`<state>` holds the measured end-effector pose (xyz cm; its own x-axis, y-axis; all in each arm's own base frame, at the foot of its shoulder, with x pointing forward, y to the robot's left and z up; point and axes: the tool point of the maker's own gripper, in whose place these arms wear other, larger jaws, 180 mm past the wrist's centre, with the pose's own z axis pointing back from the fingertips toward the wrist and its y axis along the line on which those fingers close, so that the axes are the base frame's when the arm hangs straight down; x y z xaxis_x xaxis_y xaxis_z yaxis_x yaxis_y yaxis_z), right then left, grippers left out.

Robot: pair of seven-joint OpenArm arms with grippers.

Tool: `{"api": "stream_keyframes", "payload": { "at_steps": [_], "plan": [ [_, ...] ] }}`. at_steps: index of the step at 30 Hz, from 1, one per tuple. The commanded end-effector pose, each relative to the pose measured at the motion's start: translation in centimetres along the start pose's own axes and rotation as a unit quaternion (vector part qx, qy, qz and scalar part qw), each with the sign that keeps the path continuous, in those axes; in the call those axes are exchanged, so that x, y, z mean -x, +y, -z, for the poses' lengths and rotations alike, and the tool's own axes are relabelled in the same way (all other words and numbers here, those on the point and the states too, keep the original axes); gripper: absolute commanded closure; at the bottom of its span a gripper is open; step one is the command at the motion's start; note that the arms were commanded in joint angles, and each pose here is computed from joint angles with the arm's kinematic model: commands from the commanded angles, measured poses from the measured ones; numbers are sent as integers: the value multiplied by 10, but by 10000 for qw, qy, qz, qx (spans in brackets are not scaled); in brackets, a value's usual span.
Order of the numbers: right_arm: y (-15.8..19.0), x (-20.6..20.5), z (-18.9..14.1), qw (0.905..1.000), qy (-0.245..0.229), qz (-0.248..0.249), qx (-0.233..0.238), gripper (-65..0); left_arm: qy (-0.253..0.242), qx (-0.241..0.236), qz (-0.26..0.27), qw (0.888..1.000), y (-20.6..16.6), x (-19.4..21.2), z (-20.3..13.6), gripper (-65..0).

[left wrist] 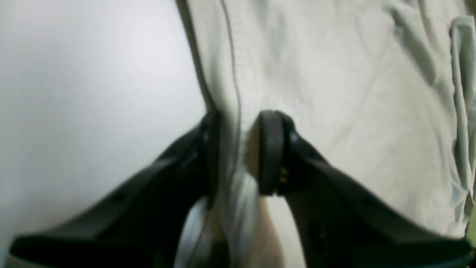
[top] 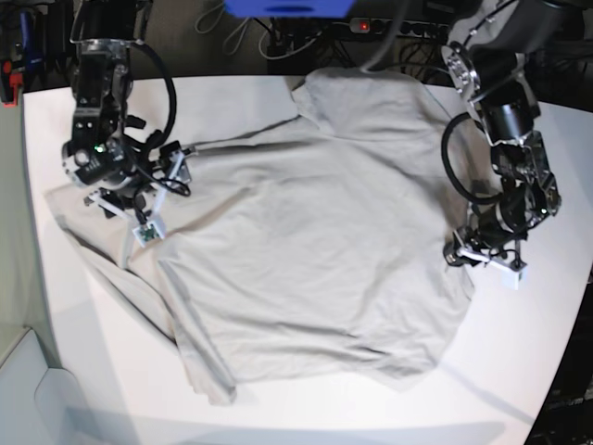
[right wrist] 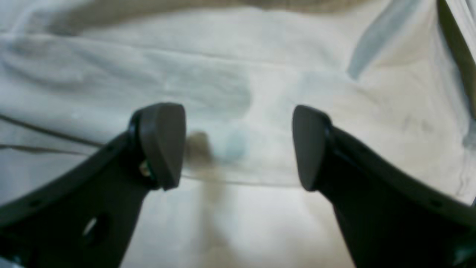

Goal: Layout the t-shirt on the table in an organized manner, then fold the t-shirt properly
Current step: 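Grasp the t-shirt's side edges with both grippers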

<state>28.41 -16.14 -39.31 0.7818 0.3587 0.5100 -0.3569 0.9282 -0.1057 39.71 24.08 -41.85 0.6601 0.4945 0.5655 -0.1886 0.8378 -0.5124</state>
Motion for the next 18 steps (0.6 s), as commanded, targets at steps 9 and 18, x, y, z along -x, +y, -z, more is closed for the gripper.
{"api": "stream_keyframes", "payload": {
  "at_steps": [9,18],
  "plan": [
    [-4,-6,-4,9999,-129,-35,62,-455,-598,10,316,9977,-7,-55,-17,-6],
    [-4,-5,-4,9999,-112,-37,62,-455,-786,-236,608,9948,8,-101,-41,-2]
  ]
}}
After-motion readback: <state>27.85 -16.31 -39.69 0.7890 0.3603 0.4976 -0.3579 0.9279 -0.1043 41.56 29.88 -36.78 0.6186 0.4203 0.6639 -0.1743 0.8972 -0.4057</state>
